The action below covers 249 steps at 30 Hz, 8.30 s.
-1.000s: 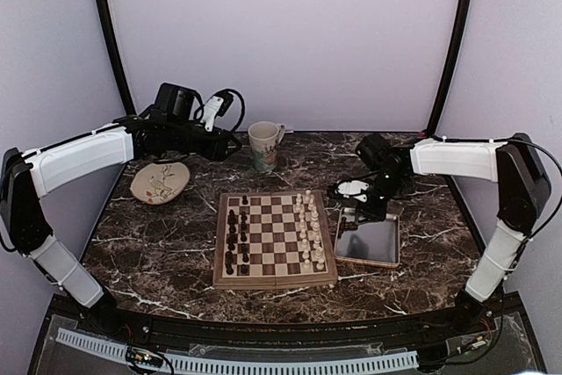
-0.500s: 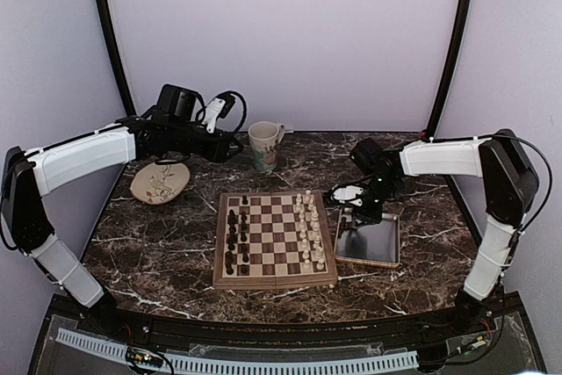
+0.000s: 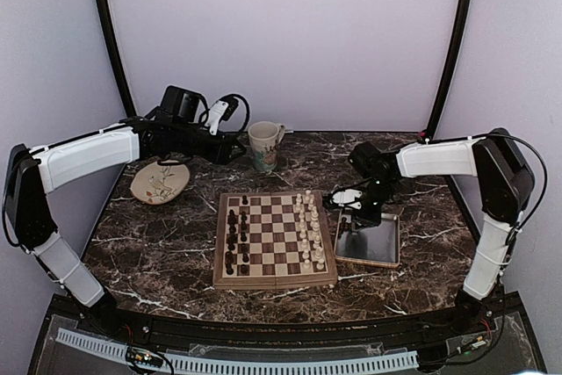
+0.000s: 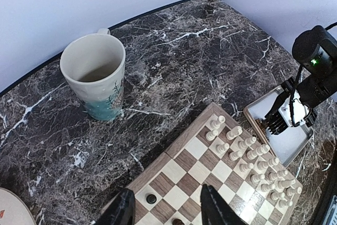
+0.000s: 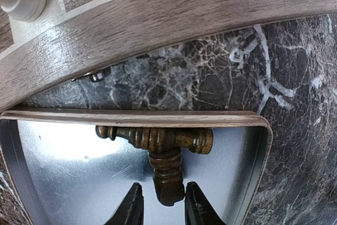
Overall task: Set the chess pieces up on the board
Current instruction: Pick up the knight from the storage box, then pass from the right arm to the left, then pass from the left arm to the right, then place the knight on the chessboard.
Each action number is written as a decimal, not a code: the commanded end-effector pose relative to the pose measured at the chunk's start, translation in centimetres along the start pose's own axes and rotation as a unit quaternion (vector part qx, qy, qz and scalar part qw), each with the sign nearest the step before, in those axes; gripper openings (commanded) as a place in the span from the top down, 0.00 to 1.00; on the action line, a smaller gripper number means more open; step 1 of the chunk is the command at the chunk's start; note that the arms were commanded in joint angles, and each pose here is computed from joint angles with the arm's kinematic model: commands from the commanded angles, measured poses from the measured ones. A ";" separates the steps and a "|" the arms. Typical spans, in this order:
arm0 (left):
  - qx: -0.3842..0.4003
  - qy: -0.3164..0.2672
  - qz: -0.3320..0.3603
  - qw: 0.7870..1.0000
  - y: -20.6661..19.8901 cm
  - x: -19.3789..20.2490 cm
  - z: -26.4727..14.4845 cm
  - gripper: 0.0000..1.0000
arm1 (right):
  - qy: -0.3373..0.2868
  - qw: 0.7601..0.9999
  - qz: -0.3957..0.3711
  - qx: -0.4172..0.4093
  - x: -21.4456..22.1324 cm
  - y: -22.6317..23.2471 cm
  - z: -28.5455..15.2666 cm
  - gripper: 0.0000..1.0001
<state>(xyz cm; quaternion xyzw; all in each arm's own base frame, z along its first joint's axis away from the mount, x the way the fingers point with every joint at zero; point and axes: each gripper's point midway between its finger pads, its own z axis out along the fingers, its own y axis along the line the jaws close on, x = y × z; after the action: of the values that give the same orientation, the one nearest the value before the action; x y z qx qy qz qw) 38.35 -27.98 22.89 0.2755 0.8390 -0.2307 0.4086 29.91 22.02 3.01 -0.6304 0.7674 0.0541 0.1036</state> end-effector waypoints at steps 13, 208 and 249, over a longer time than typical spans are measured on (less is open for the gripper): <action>0.020 -0.008 -0.001 1.000 -0.7 -1.0 -0.4 0.56 | 0.004 0.999 0.033 -0.010 0.6 0.8 1.4 0.74; -0.118 -0.143 0.014 0.983 -5.6 2.4 -8.8 0.49 | -0.202 0.977 -0.001 -0.070 -22.6 3.7 -8.8 1.00; -0.050 0.058 0.057 0.995 -8.1 4.0 -2.9 0.54 | -0.280 0.955 0.068 -0.072 -16.9 -0.1 -14.4 0.69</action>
<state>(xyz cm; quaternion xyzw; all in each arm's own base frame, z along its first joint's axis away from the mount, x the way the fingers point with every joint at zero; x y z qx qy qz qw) 30.14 -30.36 24.40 0.2742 0.8374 -0.1541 0.4470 30.91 38.89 16.54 -0.5706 0.7519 0.2672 0.1941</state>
